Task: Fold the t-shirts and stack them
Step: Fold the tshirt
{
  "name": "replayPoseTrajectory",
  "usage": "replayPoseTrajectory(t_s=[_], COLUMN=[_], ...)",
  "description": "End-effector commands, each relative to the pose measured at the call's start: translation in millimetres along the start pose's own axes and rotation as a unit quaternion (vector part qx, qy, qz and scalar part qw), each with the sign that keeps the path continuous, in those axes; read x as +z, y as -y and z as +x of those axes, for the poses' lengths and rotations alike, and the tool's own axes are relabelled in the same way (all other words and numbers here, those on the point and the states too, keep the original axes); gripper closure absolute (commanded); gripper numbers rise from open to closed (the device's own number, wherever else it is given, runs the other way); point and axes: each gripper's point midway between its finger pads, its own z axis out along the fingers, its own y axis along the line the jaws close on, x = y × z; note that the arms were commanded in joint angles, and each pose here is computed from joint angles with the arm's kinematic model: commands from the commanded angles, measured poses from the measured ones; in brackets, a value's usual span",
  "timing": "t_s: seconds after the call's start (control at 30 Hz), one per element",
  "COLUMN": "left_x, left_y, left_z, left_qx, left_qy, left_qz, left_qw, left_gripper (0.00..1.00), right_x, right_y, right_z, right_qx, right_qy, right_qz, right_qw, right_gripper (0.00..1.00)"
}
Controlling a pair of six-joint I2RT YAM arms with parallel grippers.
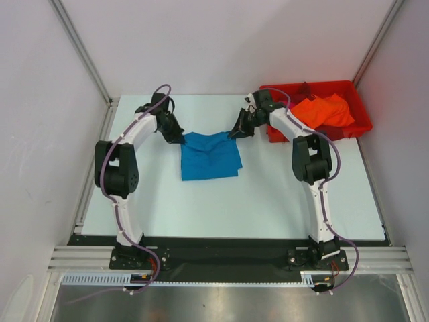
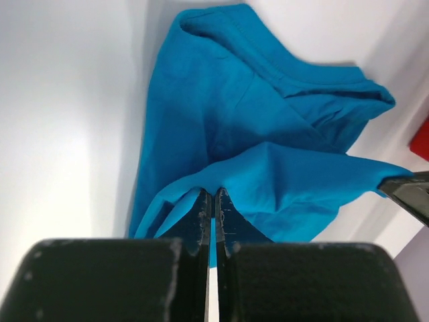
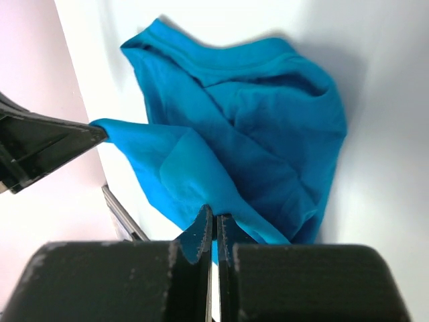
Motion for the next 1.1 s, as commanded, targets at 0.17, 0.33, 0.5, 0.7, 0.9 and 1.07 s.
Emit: replayPoseTrajectory(t_s=[0.17,0.33,0.5,0.7,0.9,1.07], left_x=[-3.4,8.9,20.1,35.9,25.3,-37.2], left_y=[15.9,14.5,21.1,28.7,54.5,70.2], left_z=[-43.5,-56.5,-71.2,-86.6,-121.6,-148.7], left_qx=[0.003,-0.010,-0.014,-0.018,0.003,0.035], left_qy=[0.035,0.030,0.035,0.041,0.082,0.151], left_qz=[0.044,0.055,0.075,0.100,0.132,0.115], left_qw=[0.998,0.998,0.996,0.994,0.988,0.981], left_gripper=[1.00,0.99,0.98,0.89,0.56,0.32], right_x=[-8.9,2.5,7.5,11.8,-5.2,-42.5], right_y=[-1.9,12.4,22.7,33.5,22.6,12.9], right_z=[-33.7,-42.3,-54.2,-71.0,-99.3,-97.8], right_qx=[0.006,0.018,0.027,0.032,0.021,0.010], right_qy=[0.031,0.032,0.044,0.058,0.091,0.095], right_qz=[-0.030,-0.034,-0.036,-0.038,-0.041,-0.018], right_qw=[0.999,0.999,0.998,0.997,0.995,0.995], right_gripper=[1.00,0.99,0.98,0.94,0.62,0.49])
